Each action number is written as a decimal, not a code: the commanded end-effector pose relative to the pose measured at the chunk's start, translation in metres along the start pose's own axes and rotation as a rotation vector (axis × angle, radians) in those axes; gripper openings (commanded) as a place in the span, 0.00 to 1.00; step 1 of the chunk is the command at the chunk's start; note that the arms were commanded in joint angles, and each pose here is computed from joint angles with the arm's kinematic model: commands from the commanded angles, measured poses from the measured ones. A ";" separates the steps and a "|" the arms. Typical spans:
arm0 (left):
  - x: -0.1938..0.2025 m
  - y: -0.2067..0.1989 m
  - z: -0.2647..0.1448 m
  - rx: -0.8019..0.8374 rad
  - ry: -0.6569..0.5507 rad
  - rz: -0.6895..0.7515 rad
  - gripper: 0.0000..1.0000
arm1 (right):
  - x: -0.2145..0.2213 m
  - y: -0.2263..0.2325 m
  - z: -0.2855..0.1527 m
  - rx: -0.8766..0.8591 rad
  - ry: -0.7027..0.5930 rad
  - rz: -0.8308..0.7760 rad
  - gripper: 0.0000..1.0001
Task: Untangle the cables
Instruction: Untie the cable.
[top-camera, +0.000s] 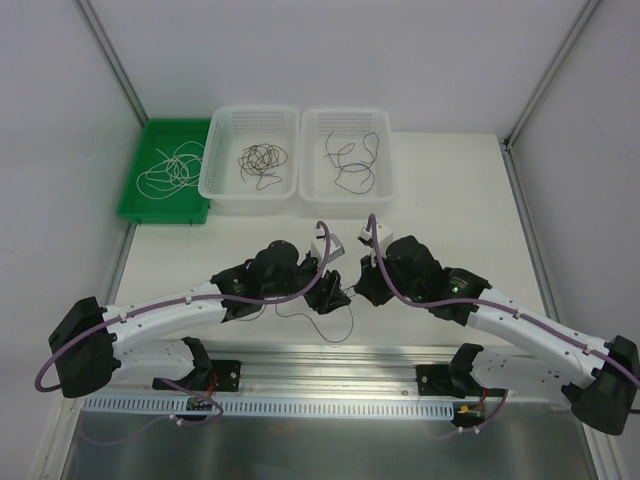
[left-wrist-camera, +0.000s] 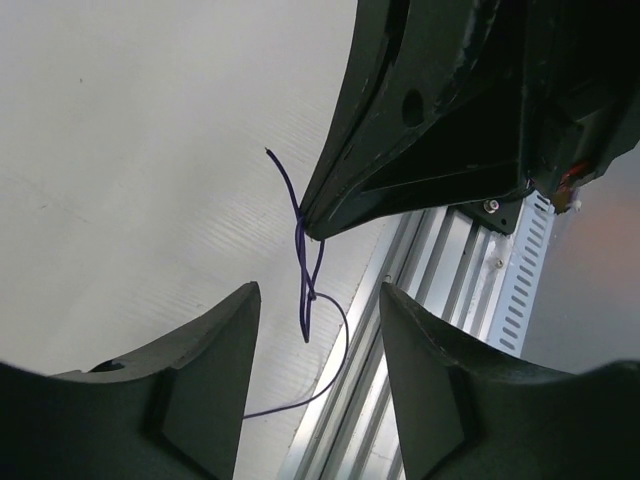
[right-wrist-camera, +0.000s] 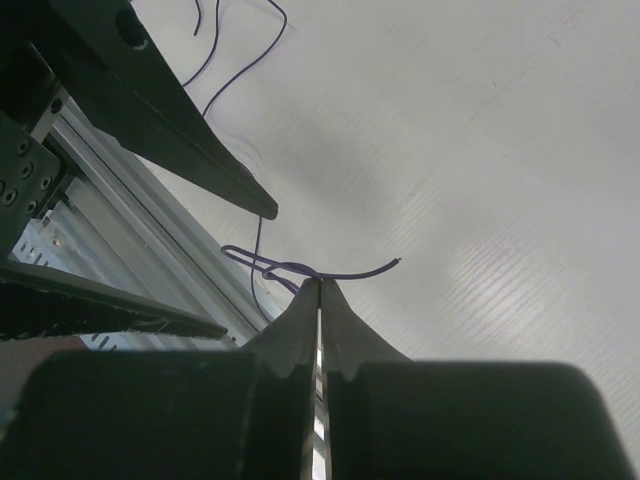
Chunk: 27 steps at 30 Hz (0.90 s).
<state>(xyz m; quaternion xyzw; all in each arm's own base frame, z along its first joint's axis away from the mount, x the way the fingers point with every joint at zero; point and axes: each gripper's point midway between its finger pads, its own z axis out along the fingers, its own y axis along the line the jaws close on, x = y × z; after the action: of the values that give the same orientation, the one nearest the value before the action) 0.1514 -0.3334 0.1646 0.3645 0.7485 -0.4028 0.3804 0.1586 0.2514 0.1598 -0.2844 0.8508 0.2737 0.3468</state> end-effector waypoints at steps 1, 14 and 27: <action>-0.021 -0.010 0.001 0.041 -0.028 -0.008 0.50 | -0.021 0.008 -0.005 -0.017 -0.053 -0.021 0.01; -0.012 -0.006 0.004 0.028 -0.004 -0.008 0.00 | -0.020 0.005 -0.002 0.004 -0.048 -0.029 0.01; 0.004 0.008 -0.045 -0.059 -0.178 -0.015 0.00 | -0.016 -0.066 -0.017 0.244 -0.104 0.226 0.01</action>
<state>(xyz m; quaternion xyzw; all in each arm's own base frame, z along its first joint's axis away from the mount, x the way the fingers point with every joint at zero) 0.1470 -0.3040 0.1787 0.3309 0.7290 -0.4086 0.4383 0.1855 0.2368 0.1724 -0.1930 0.8654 0.2816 0.3667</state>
